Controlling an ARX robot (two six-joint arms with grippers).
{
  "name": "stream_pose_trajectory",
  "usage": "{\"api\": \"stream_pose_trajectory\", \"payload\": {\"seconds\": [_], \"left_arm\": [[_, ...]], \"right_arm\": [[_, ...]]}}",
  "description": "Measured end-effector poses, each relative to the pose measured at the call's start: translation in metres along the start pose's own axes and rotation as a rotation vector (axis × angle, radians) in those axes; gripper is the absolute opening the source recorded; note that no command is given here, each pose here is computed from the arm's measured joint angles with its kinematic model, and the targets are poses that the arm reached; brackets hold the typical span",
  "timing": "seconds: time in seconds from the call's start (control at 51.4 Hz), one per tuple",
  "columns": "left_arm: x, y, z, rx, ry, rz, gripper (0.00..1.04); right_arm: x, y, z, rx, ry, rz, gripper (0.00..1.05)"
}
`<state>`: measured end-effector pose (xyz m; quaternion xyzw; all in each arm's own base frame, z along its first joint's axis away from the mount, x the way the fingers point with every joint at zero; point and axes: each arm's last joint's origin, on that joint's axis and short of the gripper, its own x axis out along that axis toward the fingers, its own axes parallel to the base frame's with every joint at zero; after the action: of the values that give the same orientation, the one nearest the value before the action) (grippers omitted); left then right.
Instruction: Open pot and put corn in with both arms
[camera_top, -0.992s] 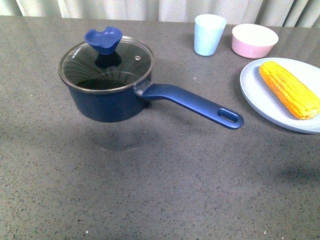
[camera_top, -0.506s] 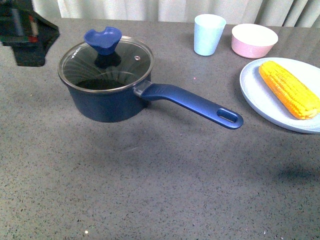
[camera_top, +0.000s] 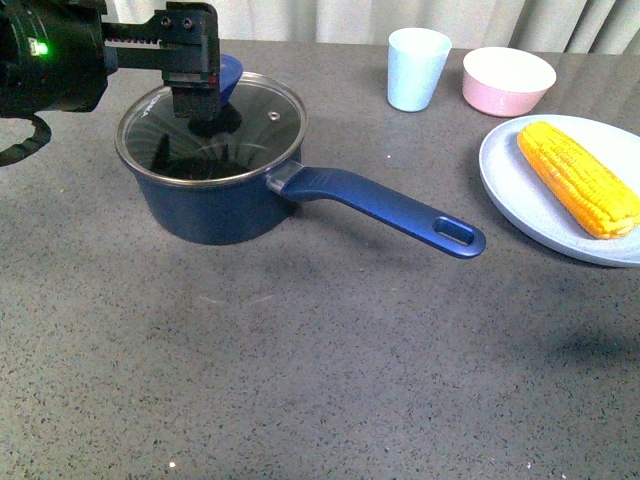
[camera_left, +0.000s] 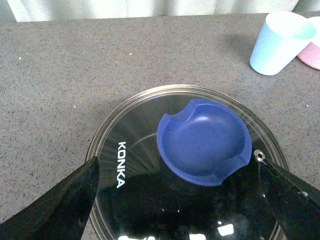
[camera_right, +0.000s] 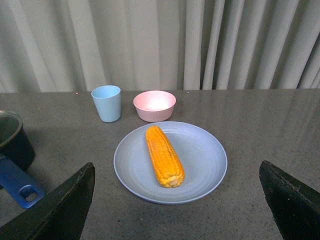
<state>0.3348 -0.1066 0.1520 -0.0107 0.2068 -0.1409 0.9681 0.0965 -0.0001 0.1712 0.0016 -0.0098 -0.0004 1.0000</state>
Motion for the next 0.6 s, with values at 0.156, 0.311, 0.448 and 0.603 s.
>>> {"api": "stream_pose_trajectory", "payload": {"seconds": [0.156, 0.311, 0.448, 0.603], "left_arm": [[0.011, -0.005, 0.002, 0.022, 0.005, -0.004, 0.96], [0.019, -0.012, 0.001, 0.034, 0.017, -0.015, 0.96], [0.025, -0.017, 0.001, 0.042, 0.028, -0.018, 0.96], [0.035, -0.022, 0.002, 0.048, 0.039, -0.016, 0.96]], "right_arm": [[0.0, 0.0, 0.0, 0.0, 0.0, 0.0, 0.96], [0.0, 0.0, 0.0, 0.0, 0.0, 0.0, 0.96], [0.0, 0.0, 0.0, 0.0, 0.0, 0.0, 0.96], [0.0, 0.0, 0.0, 0.0, 0.0, 0.0, 0.96]]}}
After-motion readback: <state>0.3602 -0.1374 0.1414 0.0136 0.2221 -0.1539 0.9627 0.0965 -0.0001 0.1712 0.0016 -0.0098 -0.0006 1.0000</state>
